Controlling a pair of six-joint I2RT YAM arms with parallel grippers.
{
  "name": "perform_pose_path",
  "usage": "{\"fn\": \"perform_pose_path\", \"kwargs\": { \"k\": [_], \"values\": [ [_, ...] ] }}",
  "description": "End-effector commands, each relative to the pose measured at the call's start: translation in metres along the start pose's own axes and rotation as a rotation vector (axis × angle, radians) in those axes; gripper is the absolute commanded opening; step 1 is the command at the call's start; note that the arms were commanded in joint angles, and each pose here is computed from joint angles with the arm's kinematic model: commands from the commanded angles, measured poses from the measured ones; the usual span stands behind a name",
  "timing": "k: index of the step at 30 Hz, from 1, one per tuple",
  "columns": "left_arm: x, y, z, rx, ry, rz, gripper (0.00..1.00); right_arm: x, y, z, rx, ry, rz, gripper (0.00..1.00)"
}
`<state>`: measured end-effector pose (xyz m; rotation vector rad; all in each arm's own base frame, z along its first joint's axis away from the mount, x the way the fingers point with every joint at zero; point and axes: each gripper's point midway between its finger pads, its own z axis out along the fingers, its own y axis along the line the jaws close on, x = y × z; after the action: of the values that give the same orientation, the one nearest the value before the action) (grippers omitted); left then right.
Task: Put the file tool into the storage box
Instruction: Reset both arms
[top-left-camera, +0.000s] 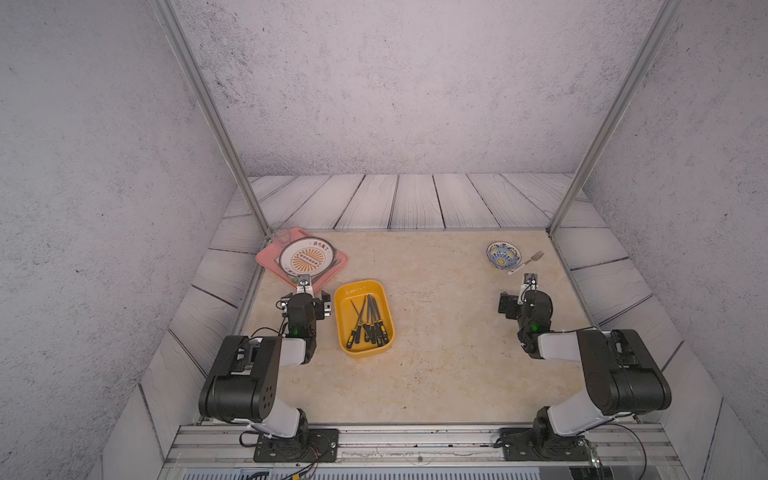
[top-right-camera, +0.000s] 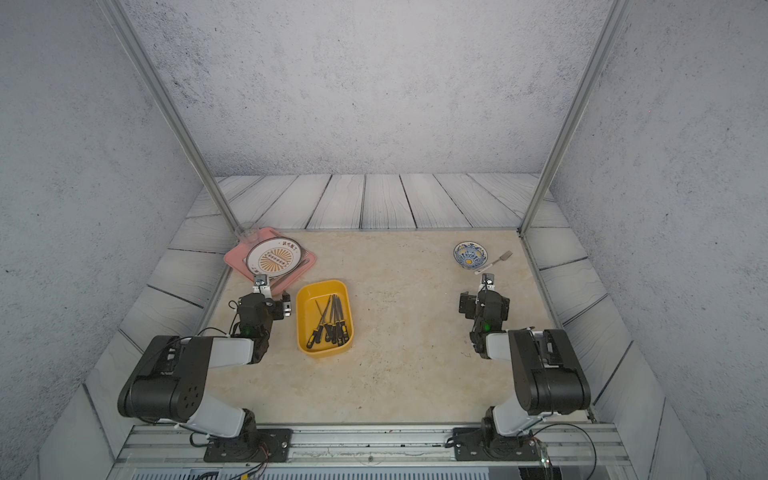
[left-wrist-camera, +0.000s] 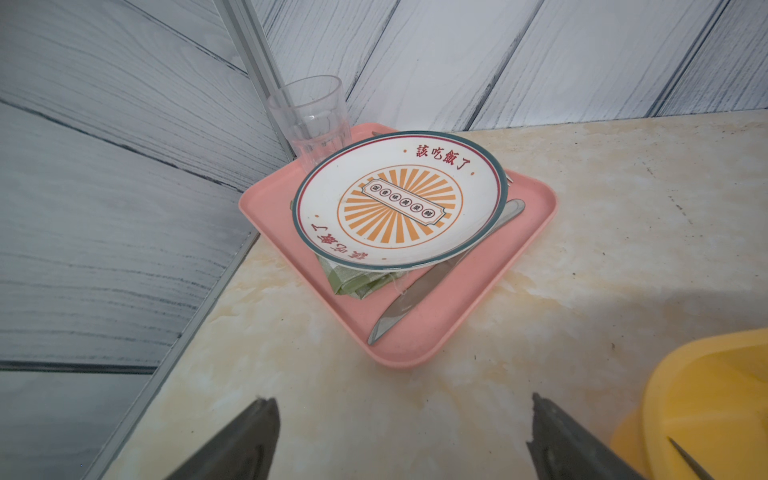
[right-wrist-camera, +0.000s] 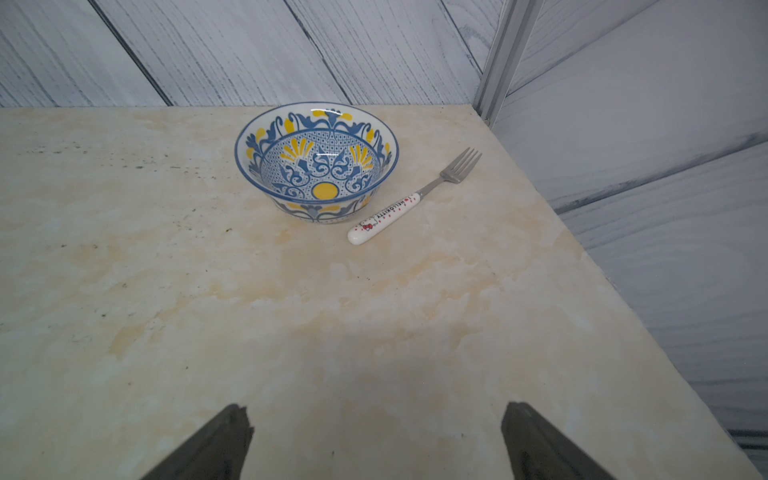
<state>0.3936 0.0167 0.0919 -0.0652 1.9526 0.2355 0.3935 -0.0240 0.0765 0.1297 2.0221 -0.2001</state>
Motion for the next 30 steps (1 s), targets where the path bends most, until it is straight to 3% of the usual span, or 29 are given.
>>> {"fn": "perform_pose_path", "kwargs": {
  "k": [1,30],
  "values": [
    [-0.0018,0.0009,0.0083,0.035,0.028,-0.024,0.98,-0.0129,0.0007,-0.0011,-0.006,-0.027,0.013,1.0],
    [-0.0025,0.0023,0.0088,0.059,0.029,-0.041,0.98,-0.0128,0.0008,-0.0014,-0.008,-0.027,0.015,1.0]
  ]
}}
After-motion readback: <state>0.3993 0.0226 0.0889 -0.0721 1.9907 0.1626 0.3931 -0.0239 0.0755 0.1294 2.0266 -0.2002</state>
